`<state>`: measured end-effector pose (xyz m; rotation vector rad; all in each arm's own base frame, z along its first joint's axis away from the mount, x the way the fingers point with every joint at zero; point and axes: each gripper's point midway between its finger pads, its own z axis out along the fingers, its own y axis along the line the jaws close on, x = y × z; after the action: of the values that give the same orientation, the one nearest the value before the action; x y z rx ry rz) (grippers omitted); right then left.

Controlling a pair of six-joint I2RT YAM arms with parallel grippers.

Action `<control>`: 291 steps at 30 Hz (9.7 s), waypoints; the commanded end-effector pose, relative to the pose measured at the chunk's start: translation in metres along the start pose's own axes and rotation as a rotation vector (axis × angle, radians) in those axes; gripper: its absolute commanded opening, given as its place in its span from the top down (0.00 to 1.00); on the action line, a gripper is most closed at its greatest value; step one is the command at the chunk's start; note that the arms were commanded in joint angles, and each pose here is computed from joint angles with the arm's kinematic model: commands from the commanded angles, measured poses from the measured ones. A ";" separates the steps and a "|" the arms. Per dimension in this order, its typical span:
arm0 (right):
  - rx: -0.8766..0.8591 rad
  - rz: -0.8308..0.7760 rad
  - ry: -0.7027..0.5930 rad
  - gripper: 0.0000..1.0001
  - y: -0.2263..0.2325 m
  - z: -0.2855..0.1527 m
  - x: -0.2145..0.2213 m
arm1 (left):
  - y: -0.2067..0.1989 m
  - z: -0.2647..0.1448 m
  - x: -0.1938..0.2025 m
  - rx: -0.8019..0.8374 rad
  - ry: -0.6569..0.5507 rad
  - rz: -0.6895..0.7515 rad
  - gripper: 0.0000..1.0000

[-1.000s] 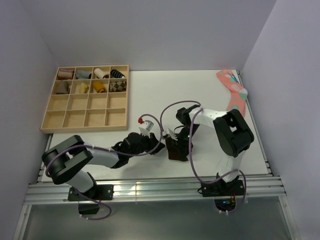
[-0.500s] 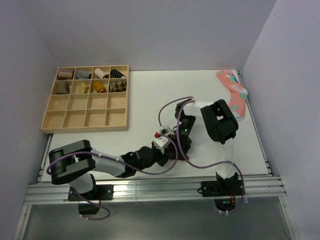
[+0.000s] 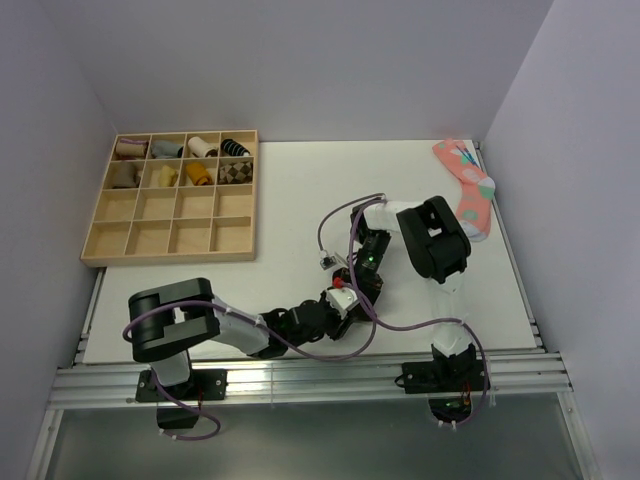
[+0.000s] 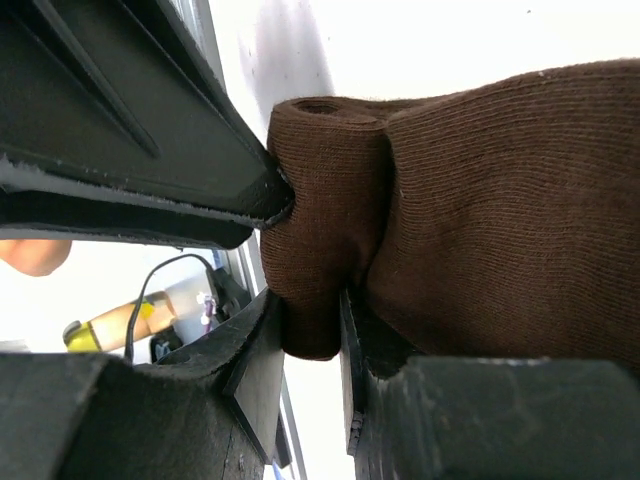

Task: Roll the socks
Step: Roll the sock at the center of the board.

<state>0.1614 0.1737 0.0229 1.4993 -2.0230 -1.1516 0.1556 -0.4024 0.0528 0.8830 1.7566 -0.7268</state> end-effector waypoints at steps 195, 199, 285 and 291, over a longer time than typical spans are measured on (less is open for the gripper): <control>0.482 -0.315 -0.179 0.94 -0.010 -0.006 0.009 | 0.078 0.030 -0.020 0.022 0.239 -1.107 0.79; 0.447 -0.282 -0.158 0.93 -0.012 -0.010 0.011 | 0.088 0.021 -0.037 -0.017 0.147 -1.061 0.78; 0.056 0.106 -0.005 0.89 -0.035 -0.031 0.022 | 0.018 0.055 0.004 0.286 0.147 -0.337 0.93; 0.157 0.105 -0.074 0.69 -0.044 -0.039 0.011 | 0.012 0.057 0.019 0.286 0.256 -0.437 1.00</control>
<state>0.1942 0.1396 0.0196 1.3173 -2.1625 -1.0796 0.2013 -0.4371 0.0388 0.8321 1.9919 -1.1947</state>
